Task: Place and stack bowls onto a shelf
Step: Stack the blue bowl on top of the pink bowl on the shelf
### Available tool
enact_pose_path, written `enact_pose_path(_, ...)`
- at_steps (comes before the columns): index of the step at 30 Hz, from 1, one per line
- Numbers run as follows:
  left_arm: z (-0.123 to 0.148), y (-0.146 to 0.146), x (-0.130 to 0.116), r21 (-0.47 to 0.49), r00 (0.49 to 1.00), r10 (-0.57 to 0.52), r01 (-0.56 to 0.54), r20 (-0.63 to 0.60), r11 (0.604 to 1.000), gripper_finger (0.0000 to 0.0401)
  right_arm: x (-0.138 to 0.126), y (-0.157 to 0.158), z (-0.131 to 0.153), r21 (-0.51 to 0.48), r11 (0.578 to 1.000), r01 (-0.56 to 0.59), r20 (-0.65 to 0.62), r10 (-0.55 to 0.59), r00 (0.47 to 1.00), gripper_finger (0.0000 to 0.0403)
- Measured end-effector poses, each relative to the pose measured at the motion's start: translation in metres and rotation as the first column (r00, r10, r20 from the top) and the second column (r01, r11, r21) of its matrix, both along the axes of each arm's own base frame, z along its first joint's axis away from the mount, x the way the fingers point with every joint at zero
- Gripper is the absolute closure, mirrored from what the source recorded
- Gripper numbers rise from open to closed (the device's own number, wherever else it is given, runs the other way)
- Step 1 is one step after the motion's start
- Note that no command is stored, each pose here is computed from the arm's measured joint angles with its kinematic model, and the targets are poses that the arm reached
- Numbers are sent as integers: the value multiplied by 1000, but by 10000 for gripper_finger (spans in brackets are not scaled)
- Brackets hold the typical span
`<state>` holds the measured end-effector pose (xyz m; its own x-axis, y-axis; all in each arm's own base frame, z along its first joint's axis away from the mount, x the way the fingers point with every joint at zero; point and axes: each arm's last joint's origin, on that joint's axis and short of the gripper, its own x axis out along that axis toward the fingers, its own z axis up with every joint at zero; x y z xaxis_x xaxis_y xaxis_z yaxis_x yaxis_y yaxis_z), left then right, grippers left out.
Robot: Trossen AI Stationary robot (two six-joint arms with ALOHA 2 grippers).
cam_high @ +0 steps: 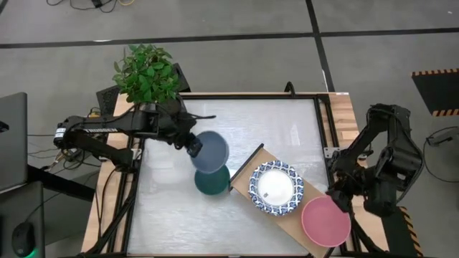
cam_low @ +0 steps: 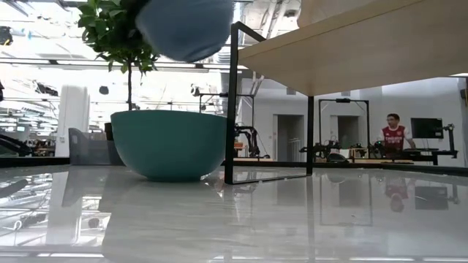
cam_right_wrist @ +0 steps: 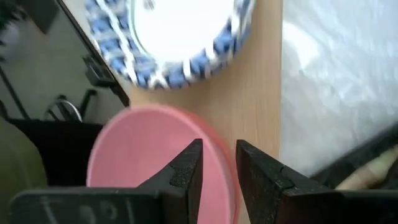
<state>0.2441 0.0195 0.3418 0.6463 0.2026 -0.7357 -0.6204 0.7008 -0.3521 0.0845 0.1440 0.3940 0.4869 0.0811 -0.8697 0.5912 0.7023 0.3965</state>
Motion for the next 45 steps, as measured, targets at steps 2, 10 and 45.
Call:
enact_pose_path(2,4,2,2,41,999,34,-35,34,999,401,1,-11,5,-14,1000,15,56,-14,998,280)
enact_pose_path(10,18,11,9,274,952,225,-277,205,921,401,9,-63,23,-186,966,179,329,-111,938,280)
enact_pose_path(45,37,59,83,657,804,266,-590,531,470,401,173,-137,46,-843,395,366,400,4,917,221)
